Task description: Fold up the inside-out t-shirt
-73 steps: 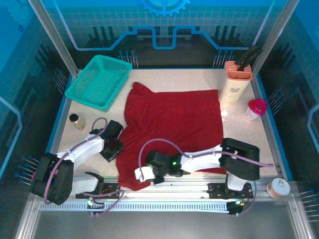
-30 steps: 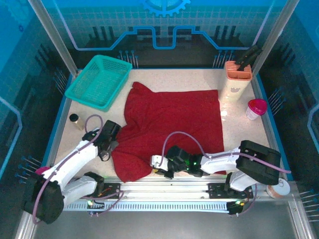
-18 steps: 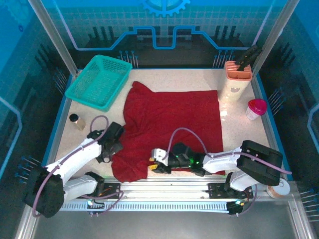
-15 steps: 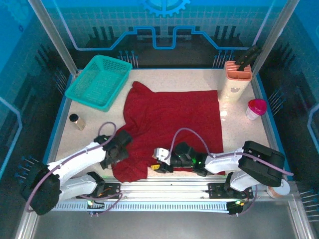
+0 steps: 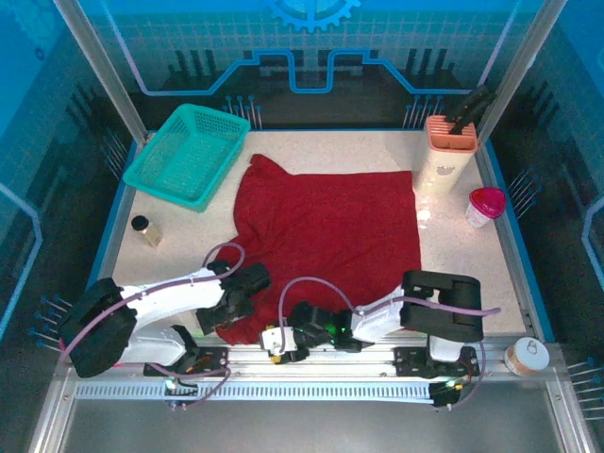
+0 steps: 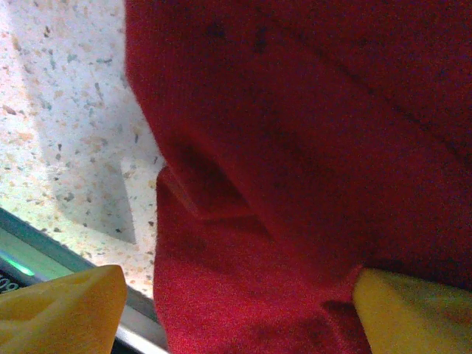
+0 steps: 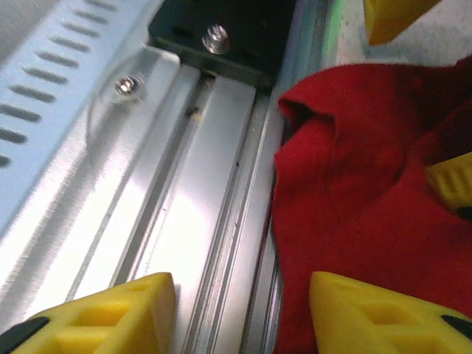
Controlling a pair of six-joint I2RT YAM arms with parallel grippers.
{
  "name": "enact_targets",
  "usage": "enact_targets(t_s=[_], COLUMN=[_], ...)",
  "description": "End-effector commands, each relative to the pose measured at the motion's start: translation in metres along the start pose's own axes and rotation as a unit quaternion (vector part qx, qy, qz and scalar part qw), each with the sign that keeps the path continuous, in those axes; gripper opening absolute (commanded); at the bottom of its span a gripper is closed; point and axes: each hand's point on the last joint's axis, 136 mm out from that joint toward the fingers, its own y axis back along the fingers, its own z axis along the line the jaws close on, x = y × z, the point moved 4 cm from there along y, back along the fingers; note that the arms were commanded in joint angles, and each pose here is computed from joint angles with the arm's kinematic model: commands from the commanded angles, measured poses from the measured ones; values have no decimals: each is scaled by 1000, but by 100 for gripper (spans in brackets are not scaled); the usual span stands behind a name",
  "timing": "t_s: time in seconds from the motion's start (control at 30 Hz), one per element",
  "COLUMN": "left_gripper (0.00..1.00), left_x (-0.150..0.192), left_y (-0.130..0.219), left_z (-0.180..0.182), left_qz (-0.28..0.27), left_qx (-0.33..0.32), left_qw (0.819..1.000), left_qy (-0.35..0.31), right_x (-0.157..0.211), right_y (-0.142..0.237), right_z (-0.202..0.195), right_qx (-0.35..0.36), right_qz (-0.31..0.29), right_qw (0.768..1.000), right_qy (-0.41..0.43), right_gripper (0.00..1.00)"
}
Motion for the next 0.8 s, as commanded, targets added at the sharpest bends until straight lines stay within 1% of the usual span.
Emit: enact_targets(t_s=[0.0, 0.07, 0.13, 0.17, 0.23, 0.27, 0.33, 0.37, 0.4, 0.47, 0.5, 0.57, 0.6, 0.63, 0.67, 0.73, 0.77], left_gripper=[83, 83, 82, 82, 82, 83, 83, 84, 84, 84, 84, 82, 81, 80, 79, 78, 78], left_x=[-14, -23, -35, -41, -56, -63, -74, -77, -79, -77, -72, -55, -45, -36, -25, -5, 3], left_y=[0, 1, 5, 8, 18, 23, 29, 30, 32, 35, 36, 37, 39, 42, 45, 47, 46], left_z=[-17, -22, -30, -33, -36, -36, -35, -32, -28, -17, -11, 0, 6, 13, 21, 32, 34], left_qz=[-4, -7, -18, -17, -22, -34, -53, -51, -46, -42, -34, 3, 17, 21, 20, 21, 28], left_qx=[50, 75, 104, 115, 118, 117, 112, 107, 105, 93, 93, 101, 101, 94, 79, 58, 54], left_qw=[998, 995, 992, 990, 989, 988, 988, 988, 989, 990, 990, 990, 990, 992, 994, 996, 997], left_qy=[39, 59, 70, 76, 90, 93, 96, 99, 99, 97, 96, 98, 93, 87, 78, 62, 57], right_x=[-8, -9, -3, 3, 12, 15, 15, 12, 5, -9, -16, -24, -25, -26, -25, -17, -9], right_y=[-1, 5, 11, 14, 21, 25, 28, 30, 32, 35, 37, 39, 42, 47, 55, 76, 88], right_z=[-9, -15, -35, -47, -68, -77, -85, -86, -84, -78, -71, -63, -64, -69, -76, -95, -103], right_qx=[19, 3, 17, 25, 52, 59, 61, 59, 49, 40, 33, 37, 49, 65, 96, 184, 230], right_qz=[-16, -34, -44, -47, -53, -58, -65, -72, -84, -105, -111, -109, -109, -114, -120, -116, -108], right_qw=[1000, 998, 995, 992, 985, 982, 980, 980, 981, 983, 986, 991, 990, 988, 982, 962, 948], right_qy=[-8, -46, -91, -115, -154, -168, -177, -174, -168, -144, -117, -75, -75, -87, -109, -162, -192], right_gripper=[39, 18, 2, 0, 0, 0, 0, 0, 4, 21, 28, 36, 37, 38, 42, 55, 63])
